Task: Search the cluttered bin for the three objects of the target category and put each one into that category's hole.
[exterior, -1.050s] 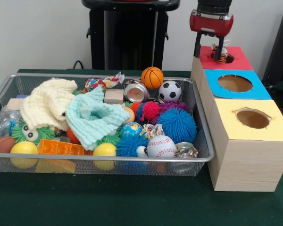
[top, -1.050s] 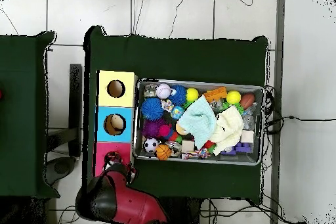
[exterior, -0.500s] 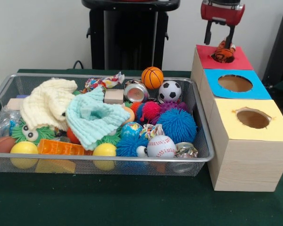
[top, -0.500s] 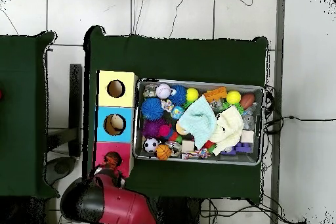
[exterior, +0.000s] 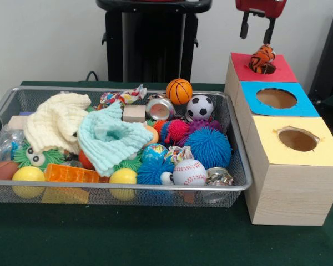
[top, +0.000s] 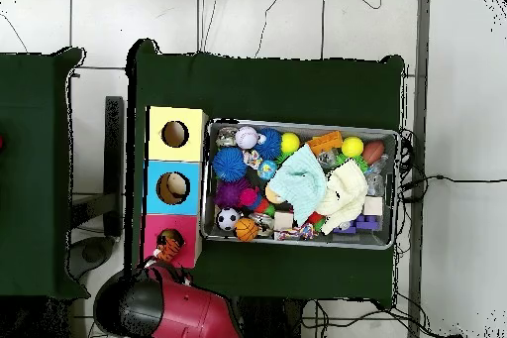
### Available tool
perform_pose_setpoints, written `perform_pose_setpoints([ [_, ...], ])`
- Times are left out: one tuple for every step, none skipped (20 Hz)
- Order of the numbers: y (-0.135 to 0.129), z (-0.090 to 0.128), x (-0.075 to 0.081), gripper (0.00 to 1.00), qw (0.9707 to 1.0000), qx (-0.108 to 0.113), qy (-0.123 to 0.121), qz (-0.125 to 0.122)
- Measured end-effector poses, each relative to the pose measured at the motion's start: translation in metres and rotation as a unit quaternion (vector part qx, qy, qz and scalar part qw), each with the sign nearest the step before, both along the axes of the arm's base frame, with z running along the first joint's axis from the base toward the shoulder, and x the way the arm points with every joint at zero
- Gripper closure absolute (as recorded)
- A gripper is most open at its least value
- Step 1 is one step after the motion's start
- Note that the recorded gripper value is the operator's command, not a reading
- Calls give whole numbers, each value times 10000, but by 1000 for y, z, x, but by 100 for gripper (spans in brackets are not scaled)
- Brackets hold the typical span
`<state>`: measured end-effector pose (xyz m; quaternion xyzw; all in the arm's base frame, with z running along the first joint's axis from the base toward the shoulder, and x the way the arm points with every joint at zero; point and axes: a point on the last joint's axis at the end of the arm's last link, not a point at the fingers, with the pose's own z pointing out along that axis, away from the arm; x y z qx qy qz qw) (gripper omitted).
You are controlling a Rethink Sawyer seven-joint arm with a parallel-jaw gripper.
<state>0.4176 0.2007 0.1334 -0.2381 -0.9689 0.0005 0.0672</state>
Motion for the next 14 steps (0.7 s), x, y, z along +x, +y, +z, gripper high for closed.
perform_pose_setpoints([
  [-3, 0, 0, 0, 10000, -19, -5, -24],
  [-3, 1, 0, 0, 10000, -24, -7, -32],
  [-4, 1, 0, 0, 10000, -32, -7, -40],
  [-5, 1, 0, 0, 10000, -34, -6, -43],
  [-5, 0, 0, 0, 10000, -39, -13, -42],
  [-5, 0, 1, 0, 10000, -46, -27, -43],
  [-6, -2, 1, 0, 10000, -65, -61, -42],
  [-6, -3, 2, 0, 9999, -85, -101, -38],
  [-7, -5, 4, 0, 9998, -109, -150, -38],
  [-7, -6, 5, 0, 9997, -125, -187, -36],
  [-8, -7, 6, 0, 9996, -152, -253, -31],
  [-8, -11, 10, 0, 9990, -204, -400, -20],
  [-9, -13, 12, 0, 9986, -233, -472, -14],
  [-9, -16, 14, 0, 9981, -270, -559, -5],
])
